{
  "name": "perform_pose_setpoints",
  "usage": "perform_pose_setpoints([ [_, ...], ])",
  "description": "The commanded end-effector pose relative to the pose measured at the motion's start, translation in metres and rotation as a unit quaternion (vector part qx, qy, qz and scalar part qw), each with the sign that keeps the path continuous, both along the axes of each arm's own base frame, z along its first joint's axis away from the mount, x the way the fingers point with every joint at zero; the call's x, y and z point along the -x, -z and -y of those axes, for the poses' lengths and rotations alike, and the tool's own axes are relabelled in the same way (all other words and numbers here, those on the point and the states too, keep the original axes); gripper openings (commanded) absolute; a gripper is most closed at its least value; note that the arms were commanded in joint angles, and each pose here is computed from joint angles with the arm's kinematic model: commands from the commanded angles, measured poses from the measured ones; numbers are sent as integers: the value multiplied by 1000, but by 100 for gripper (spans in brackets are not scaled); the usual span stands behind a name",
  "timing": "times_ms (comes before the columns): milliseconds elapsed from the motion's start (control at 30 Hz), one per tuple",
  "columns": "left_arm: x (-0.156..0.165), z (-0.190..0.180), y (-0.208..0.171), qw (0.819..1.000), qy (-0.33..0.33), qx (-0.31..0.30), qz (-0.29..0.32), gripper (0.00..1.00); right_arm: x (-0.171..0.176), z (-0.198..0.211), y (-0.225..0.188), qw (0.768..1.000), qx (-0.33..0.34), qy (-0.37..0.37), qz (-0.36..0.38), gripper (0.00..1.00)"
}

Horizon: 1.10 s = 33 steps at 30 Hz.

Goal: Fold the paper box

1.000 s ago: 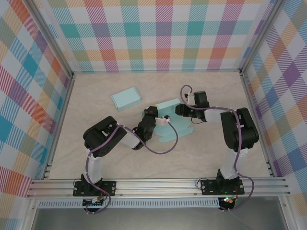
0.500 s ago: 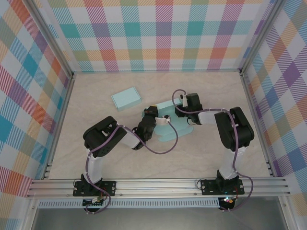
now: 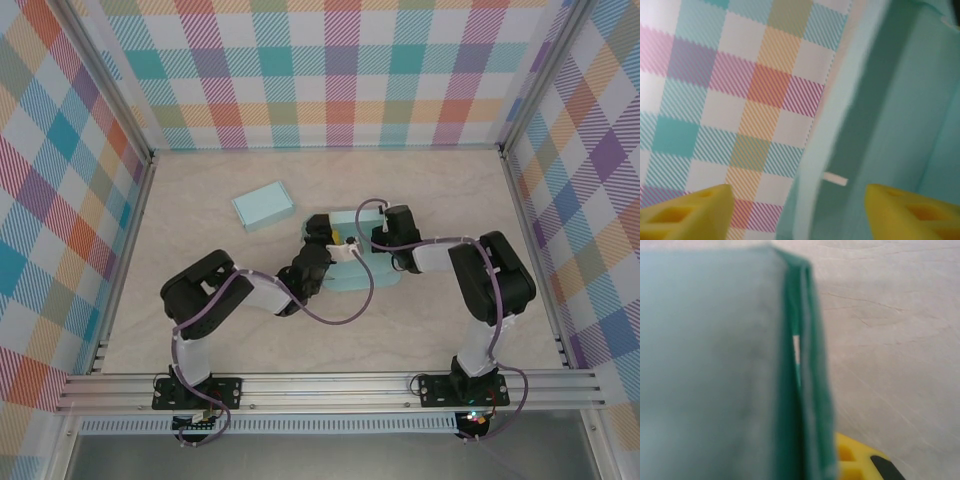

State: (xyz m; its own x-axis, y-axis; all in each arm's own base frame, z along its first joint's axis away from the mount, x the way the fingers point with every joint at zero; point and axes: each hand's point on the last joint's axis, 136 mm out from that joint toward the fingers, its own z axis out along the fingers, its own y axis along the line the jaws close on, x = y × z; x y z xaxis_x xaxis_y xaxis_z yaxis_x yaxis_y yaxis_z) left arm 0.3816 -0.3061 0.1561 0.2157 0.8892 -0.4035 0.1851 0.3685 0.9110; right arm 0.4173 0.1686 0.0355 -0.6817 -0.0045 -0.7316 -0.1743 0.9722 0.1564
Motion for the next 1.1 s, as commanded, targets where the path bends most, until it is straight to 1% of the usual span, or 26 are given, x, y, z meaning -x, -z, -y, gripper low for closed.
perform_pose_setpoints([
  [0,11,-14,-38,991,-19,131,-9,78,1,7,-13,999,-7,30,15,0],
  [33,16,-17,-44,988,-18,153,-14,80,1,9,-13,999,-6,35,15,0],
  [167,45,-29,-71,972,5,230,-52,95,4,8,-16,999,-10,33,13,0],
  [233,57,-43,-85,955,3,287,-70,100,6,6,-19,999,-15,22,17,0],
  [267,63,-52,-94,945,2,320,-74,100,8,2,-21,999,-20,9,23,0],
  [333,73,-73,-111,920,-12,383,-79,100,11,-3,-27,999,-31,-12,37,0],
  [433,79,-112,-119,876,-69,468,-96,100,17,-9,-36,998,-40,-35,45,0],
  [500,82,-142,-118,836,-114,527,-106,100,21,-10,-43,997,-48,-41,51,0],
  [567,86,-162,-111,800,-143,570,-121,100,24,-8,-49,996,-52,-38,57,0],
  [600,88,-169,-106,786,-154,584,-133,100,27,-6,-52,996,-50,-35,57,0],
  [667,91,-179,-100,765,-170,603,-148,100,33,-1,-57,997,-44,-31,56,5],
  [767,95,-180,-97,750,-170,617,-166,100,42,9,-67,998,-31,-20,50,7],
  [800,96,-179,-98,745,-168,622,-171,100,45,11,-70,998,-29,-20,49,3],
  [867,95,-176,-98,735,-163,634,-179,100,53,9,-76,998,-29,-36,52,2],
  [900,94,-173,-98,728,-161,641,-183,100,56,14,-80,998,-25,-27,50,0],
  [1067,88,-152,-96,704,-132,663,-216,100,67,31,-87,999,0,-6,51,0],
])
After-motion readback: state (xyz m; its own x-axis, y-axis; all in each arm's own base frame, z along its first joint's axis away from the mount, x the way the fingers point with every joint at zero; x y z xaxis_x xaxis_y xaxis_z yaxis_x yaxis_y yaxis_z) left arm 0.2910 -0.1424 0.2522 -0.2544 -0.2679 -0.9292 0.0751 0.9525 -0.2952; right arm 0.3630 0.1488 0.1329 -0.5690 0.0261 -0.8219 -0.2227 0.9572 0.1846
